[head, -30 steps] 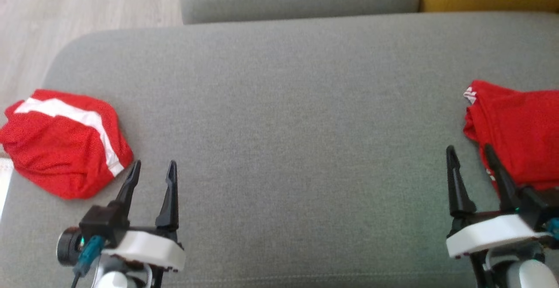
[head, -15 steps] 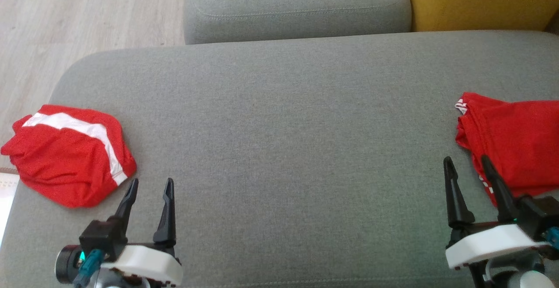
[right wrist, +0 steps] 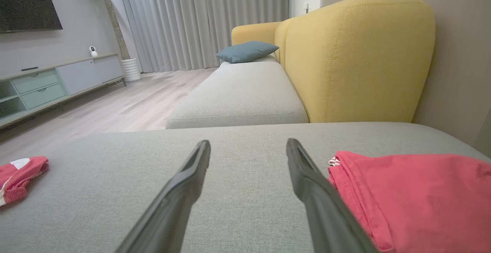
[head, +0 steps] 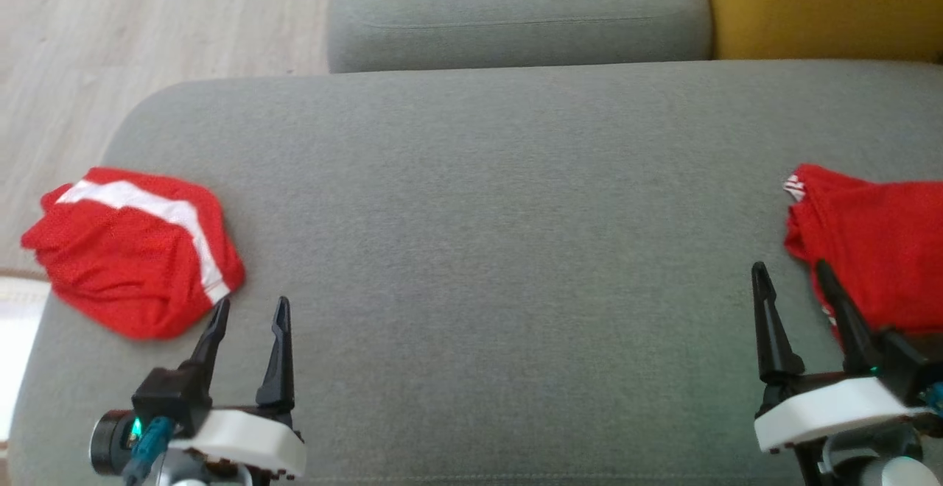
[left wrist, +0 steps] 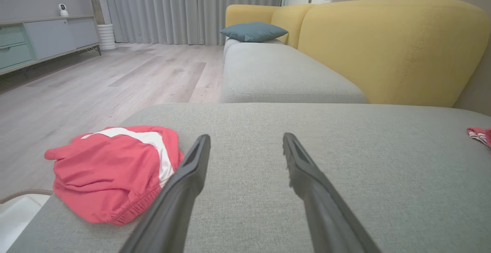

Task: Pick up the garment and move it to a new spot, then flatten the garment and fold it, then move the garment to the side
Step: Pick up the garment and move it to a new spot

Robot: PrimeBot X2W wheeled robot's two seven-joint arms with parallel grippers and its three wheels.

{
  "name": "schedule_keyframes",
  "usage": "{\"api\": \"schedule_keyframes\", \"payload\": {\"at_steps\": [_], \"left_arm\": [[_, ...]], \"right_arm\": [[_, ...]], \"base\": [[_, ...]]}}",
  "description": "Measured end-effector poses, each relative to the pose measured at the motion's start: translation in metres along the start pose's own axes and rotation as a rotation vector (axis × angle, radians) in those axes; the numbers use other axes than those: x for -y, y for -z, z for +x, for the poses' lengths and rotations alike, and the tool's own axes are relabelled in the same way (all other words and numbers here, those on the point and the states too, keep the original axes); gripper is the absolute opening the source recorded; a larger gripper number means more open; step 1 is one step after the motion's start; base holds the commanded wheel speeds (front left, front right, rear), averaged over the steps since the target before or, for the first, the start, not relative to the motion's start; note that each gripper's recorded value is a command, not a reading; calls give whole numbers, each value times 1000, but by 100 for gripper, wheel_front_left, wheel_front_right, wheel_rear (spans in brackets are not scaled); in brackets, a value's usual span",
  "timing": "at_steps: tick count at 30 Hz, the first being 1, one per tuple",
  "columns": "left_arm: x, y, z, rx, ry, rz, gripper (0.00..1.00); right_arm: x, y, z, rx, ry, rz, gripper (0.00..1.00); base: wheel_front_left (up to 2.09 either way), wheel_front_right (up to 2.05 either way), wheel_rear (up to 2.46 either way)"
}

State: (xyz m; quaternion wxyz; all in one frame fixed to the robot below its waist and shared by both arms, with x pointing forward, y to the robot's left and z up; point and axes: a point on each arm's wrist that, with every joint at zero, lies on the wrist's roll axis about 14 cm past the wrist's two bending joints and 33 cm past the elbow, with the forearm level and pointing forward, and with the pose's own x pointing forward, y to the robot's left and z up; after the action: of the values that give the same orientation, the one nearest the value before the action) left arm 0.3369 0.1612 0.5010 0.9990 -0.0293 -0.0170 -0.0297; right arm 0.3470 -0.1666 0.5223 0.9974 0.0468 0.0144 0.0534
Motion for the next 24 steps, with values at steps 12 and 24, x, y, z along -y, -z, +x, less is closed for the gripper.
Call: {"api": "schedule_keyframes", "payload": {"at_steps": [12,24], "left_arm": [[-55,-21,-23,66,-180,9,100],[-106,-25,-68,77,-366,26,100]], "right_arm": [[-74,-9,31,5,-233,-6,100],[-132,-8,47,-9,-407,-8,100]], "base": [[0,0,0],[0,0,0]]}}
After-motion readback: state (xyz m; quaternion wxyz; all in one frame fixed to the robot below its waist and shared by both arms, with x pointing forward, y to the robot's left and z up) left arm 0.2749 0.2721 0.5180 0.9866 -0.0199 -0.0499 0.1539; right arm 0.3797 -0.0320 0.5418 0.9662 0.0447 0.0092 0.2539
